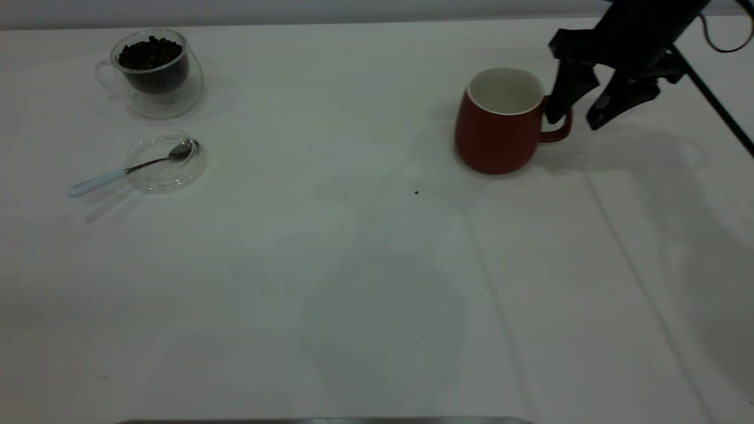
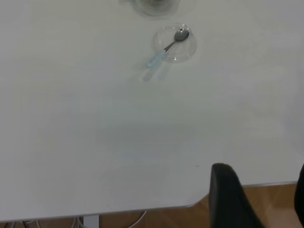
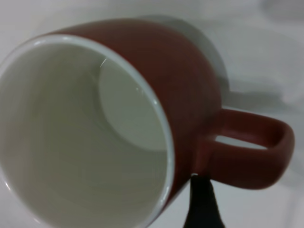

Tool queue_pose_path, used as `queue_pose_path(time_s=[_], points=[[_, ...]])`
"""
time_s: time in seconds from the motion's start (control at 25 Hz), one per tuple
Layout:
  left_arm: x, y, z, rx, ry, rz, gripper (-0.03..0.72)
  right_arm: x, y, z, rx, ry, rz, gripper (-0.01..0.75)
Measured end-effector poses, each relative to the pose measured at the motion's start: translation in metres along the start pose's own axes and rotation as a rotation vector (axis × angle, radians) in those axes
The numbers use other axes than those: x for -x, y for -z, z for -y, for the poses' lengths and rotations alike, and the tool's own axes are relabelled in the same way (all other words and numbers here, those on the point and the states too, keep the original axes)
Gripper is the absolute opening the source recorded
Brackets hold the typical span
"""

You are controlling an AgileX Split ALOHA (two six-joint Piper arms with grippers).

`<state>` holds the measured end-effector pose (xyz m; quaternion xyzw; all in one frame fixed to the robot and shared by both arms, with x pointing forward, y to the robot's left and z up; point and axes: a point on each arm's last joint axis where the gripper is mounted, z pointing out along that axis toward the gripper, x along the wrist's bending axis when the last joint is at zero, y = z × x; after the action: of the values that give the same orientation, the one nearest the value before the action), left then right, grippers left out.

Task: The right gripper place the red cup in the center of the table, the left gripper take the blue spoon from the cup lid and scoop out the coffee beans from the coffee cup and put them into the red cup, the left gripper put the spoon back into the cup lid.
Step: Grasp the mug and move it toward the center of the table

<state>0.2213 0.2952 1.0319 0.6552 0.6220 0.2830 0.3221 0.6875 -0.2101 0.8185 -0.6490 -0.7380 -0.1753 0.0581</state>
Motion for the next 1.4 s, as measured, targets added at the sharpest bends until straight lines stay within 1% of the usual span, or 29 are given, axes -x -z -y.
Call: queue_pose_path(time_s=[0.2,0.64,1.04,1.24,1.4], points=[[0.0,0.0,0.0,0.0,0.0,0.0,0.4,-0.025,-0.009,0.001,0.004,0.047,-0.015,0.573],[0.0,0.0,0.0,0.0,0.0,0.0,0.4,-0.093,-0.027,0.012,0.009,0.179,-0.056,0.573],[0.0,0.0,0.0,0.0,0.0,0.0,0.4,-0.144,-0.026,0.013,0.008,0.308,-0.113,0.573],[0.0,0.0,0.0,0.0,0.0,0.0,0.4,-0.163,-0.024,0.01,0.039,0.315,-0.165,0.573],[0.0,0.0,0.0,0.0,0.0,0.0,0.4,-0.169,-0.024,0.012,0.043,0.336,-0.184,0.573]])
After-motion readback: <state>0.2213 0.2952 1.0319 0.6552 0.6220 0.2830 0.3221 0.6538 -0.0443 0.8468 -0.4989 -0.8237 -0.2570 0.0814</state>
